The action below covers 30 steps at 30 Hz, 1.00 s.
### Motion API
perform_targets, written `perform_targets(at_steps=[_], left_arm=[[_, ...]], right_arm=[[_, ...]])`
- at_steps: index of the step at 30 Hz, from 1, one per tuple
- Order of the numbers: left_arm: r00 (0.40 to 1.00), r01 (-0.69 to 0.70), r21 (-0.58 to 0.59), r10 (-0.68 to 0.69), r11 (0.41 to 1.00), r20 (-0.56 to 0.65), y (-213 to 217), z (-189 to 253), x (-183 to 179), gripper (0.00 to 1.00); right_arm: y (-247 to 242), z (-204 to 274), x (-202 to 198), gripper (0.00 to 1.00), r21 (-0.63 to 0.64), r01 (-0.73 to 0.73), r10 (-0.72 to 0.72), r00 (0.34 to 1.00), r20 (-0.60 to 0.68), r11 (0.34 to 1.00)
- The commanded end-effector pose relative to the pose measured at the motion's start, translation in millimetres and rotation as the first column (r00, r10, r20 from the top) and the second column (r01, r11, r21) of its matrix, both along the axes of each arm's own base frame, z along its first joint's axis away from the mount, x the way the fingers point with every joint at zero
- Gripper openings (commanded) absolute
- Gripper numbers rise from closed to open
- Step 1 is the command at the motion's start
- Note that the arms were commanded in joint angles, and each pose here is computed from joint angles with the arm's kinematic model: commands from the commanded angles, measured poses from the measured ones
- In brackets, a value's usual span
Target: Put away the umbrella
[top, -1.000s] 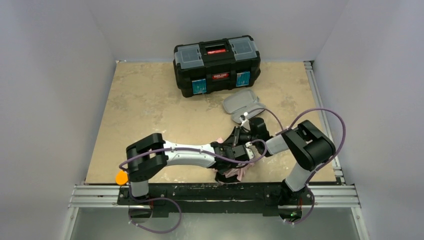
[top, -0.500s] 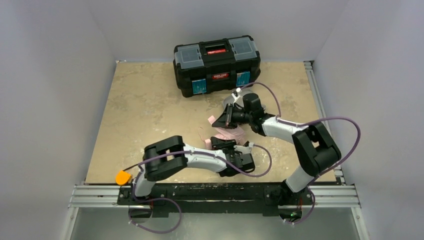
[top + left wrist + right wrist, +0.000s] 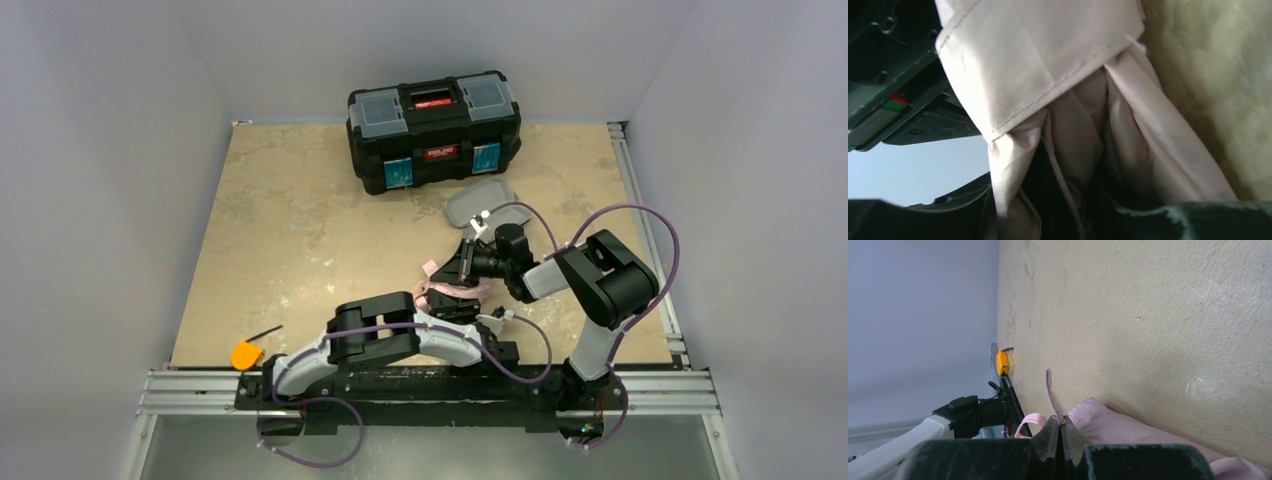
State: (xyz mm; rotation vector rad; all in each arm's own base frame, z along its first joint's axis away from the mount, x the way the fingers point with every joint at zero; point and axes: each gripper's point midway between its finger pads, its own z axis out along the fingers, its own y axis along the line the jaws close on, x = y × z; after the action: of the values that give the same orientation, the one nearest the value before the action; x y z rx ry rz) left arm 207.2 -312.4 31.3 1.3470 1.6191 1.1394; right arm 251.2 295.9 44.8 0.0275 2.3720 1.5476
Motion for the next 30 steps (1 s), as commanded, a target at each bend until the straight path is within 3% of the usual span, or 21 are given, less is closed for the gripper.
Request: perform_targets(at_steps=[1,2,3,5,11,16,25,30], left_arm=[[0.966,-0.037,-0.149,-0.003,0.988,-0.26,-4.2,-22.1,-37.3,0.55],[0.956,-0.04,-0.186,-0.016,0.982,-0.293,-4.9,-16.8,-41.3,0.71],[0.945,-0.044,-0.213,-0.028,0.976,-0.326,-5.2,-12.6,-44.7,0.81],[0.93,-0.047,-0.261,-0.053,0.964,-0.364,-5.7,1.0,-48.3,0.86],[0.867,-0.112,-0.416,-0.115,0.903,-0.484,-8.3,43.3,-48.1,0.88],[0.774,-0.227,-0.568,-0.207,0.791,-0.598,-10.9,66.5,-41.5,0.88],[0.595,-0.434,-0.637,-0.328,0.637,-0.734,-18.8,38.3,-15.3,0.89],[0.543,-0.499,-0.621,-0.341,0.604,-0.767,-25.0,11.9,-2.6,0.85]], right_arm=[[-30.6,-76.2,-49.0,0.0,-0.186,0.014,-0.048,0.982,-0.18,0.982],[-32.1,-77.5,-50.5,0.0,-0.187,0.017,-0.051,0.983,-0.178,0.982],[-33.3,-78.8,-51.6,0.0,-0.19,0.02,-0.055,0.983,-0.177,0.982],[-35.1,-80.5,-52.9,0.0,-0.192,0.027,-0.061,0.983,-0.173,0.981],[-36.6,-80.7,-52.3,0.0,-0.193,0.04,-0.07,0.986,-0.154,0.98],[-36.4,-78.3,-52.1,0.0,-0.187,0.041,-0.068,0.987,-0.143,0.982],[-34.8,-72.9,-52.8,0.0,-0.164,0.041,-0.064,0.988,-0.139,0.986],[-33.6,-70.3,-51.4,0.0,-0.156,0.042,-0.063,0.988,-0.138,0.987]])
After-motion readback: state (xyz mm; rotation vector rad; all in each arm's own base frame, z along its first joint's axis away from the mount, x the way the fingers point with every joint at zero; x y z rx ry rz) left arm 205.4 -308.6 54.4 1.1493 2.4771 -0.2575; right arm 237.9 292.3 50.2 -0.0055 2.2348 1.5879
